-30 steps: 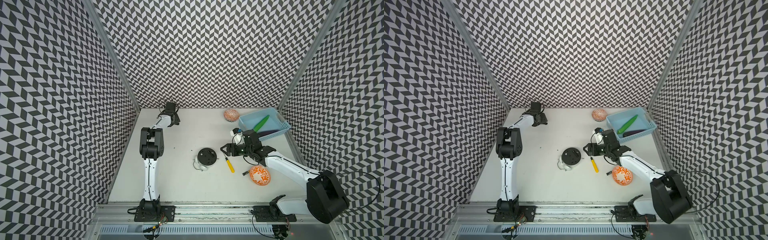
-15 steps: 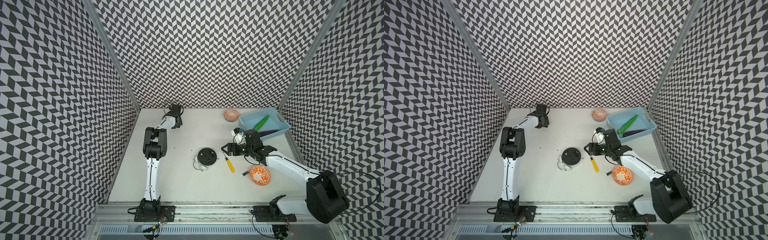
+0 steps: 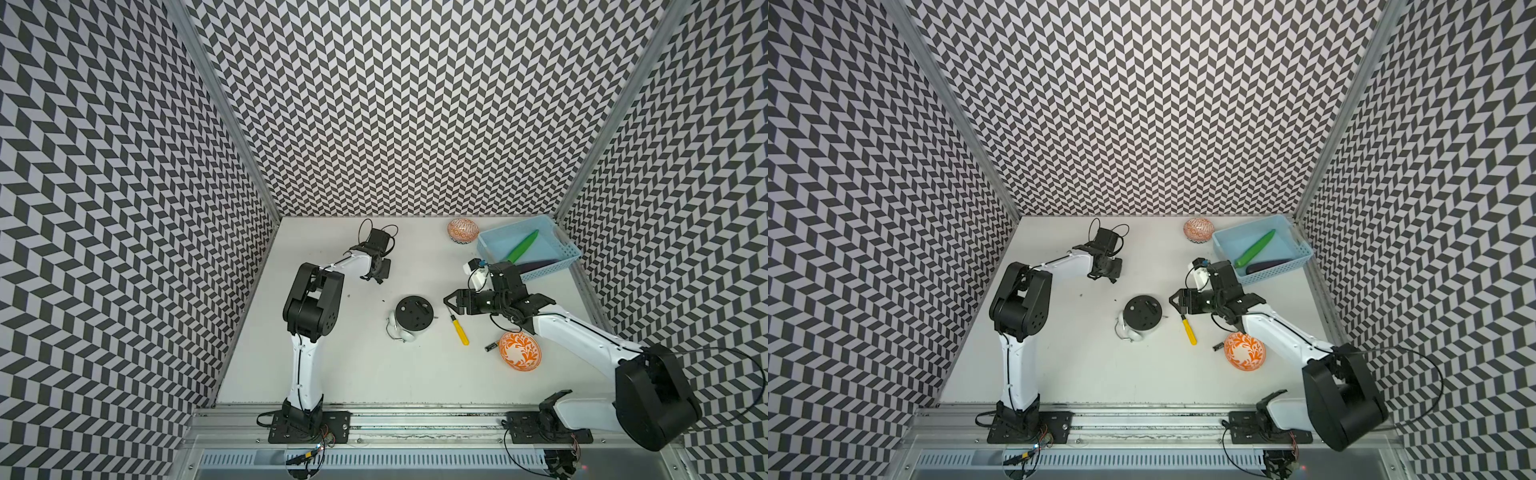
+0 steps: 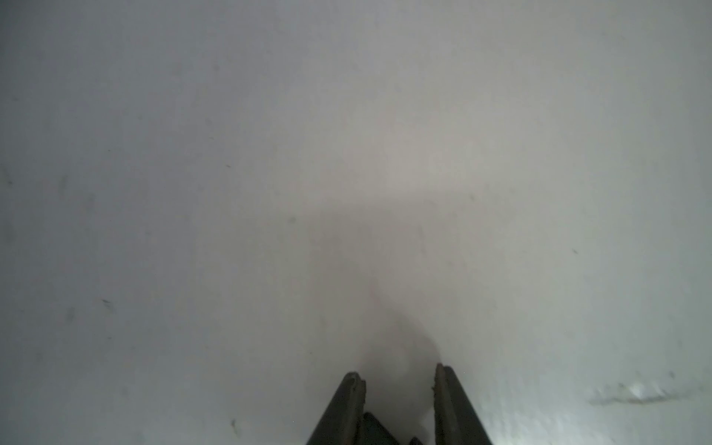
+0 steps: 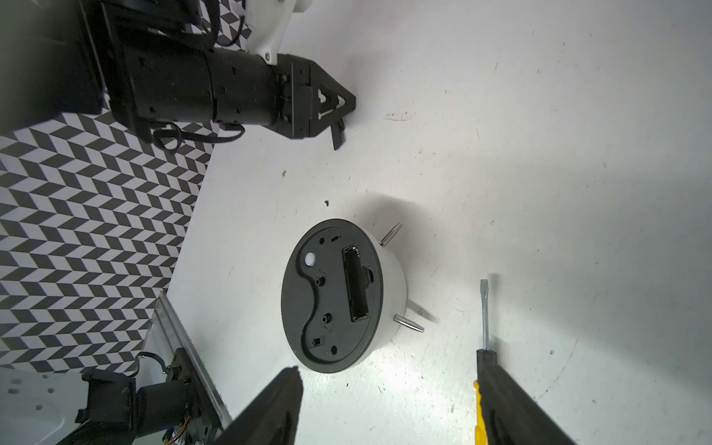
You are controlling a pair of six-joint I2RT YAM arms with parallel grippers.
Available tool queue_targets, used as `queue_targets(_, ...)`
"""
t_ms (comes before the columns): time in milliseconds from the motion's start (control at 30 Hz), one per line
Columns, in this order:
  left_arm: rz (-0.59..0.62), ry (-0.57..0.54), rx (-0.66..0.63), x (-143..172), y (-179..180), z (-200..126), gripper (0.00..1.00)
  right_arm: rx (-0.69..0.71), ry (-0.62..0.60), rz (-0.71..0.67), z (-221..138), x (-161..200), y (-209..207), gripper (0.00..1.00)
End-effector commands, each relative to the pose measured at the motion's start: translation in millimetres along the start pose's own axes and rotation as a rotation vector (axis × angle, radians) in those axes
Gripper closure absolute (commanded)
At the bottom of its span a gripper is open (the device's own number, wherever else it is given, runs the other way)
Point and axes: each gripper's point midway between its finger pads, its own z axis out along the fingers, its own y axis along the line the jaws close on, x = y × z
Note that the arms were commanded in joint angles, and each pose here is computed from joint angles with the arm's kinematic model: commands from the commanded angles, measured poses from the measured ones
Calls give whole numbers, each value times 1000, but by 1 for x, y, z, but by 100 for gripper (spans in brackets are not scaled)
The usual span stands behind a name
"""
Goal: Remove the battery from the alarm
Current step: Move the cover to the center of the board.
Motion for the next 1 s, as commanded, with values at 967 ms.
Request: queue_targets(967, -568, 71, 582, 50, -20, -28, 79, -245, 94, 0, 115, -77, 46, 60)
